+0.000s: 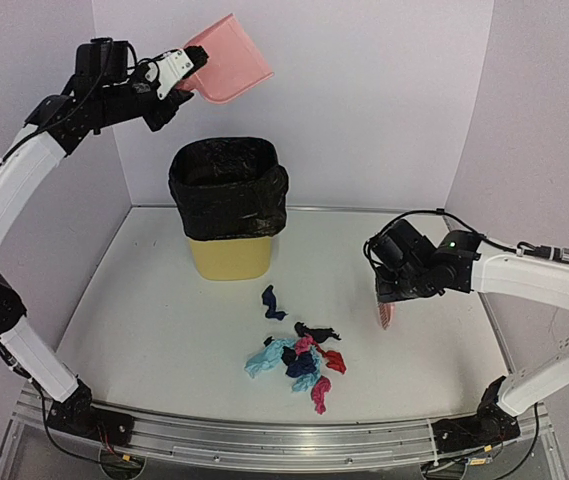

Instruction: Sweep away the paper scraps from the table

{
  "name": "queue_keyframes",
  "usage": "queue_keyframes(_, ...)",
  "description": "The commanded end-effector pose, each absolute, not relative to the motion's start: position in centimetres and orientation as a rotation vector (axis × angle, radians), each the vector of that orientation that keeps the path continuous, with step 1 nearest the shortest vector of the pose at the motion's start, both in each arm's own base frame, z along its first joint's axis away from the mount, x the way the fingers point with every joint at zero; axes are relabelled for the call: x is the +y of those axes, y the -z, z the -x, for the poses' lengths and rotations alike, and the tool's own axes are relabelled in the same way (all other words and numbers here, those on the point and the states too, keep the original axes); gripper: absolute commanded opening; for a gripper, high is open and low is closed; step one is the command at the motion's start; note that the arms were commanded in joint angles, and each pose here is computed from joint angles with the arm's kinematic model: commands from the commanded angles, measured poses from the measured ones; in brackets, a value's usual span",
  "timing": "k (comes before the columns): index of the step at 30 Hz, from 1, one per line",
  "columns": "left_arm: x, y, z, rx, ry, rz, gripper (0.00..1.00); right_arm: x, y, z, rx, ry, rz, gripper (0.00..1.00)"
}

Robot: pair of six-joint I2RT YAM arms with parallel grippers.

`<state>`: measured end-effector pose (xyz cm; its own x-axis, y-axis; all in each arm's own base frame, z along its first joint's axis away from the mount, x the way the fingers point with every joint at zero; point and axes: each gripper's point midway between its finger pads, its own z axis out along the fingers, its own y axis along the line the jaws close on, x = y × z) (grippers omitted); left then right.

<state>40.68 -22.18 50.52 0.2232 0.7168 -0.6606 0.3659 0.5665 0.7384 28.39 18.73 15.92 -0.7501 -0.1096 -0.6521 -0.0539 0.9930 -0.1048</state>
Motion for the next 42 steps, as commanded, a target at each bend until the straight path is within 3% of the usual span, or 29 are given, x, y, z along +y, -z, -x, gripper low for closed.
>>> queue_keyframes(1,-27.4,-53.2,-32.0,1.245,0.347,-1.069,0.00,18.4,-17.6,-28.4,2.386,0.060,0.071,0.00)
queue_keyframes(9,-36.4,-46.9,-25.8,1.246,0.557,-1.302,0.00,17.5,-18.0,-28.0,2.366,0.071,0.072,0.00)
queue_keyframes(18,-42.3,-33.4,-18.7,1.457,0.681,-1.498,0.00,15.7,-18.1,-27.1,2.342,0.102,0.058,0.00)
queue_keyframes(25,-39.7,-23.4,-16.5,1.817,0.710,-1.470,0.00,14.0,-17.4,-25.9,2.346,0.150,0.062,0.00)
queue_keyframes(35,-29.6,-15.0,-14.0,2.405,0.397,-1.402,0.00,13.6,-15.9,-25.1,2.394,0.170,0.110,0.00)
queue_keyframes(38,-29.2,-15.8,-13.6,2.398,0.442,-1.362,0.00,13.9,-15.7,-25.1,2.407,0.170,0.134,0.00)
queue_keyframes(42,-28.1,-14.9,-15.8,2.444,0.306,-1.264,0.00,14.3,-15.6,-25.3,2.416,0.165,0.140,0.00)
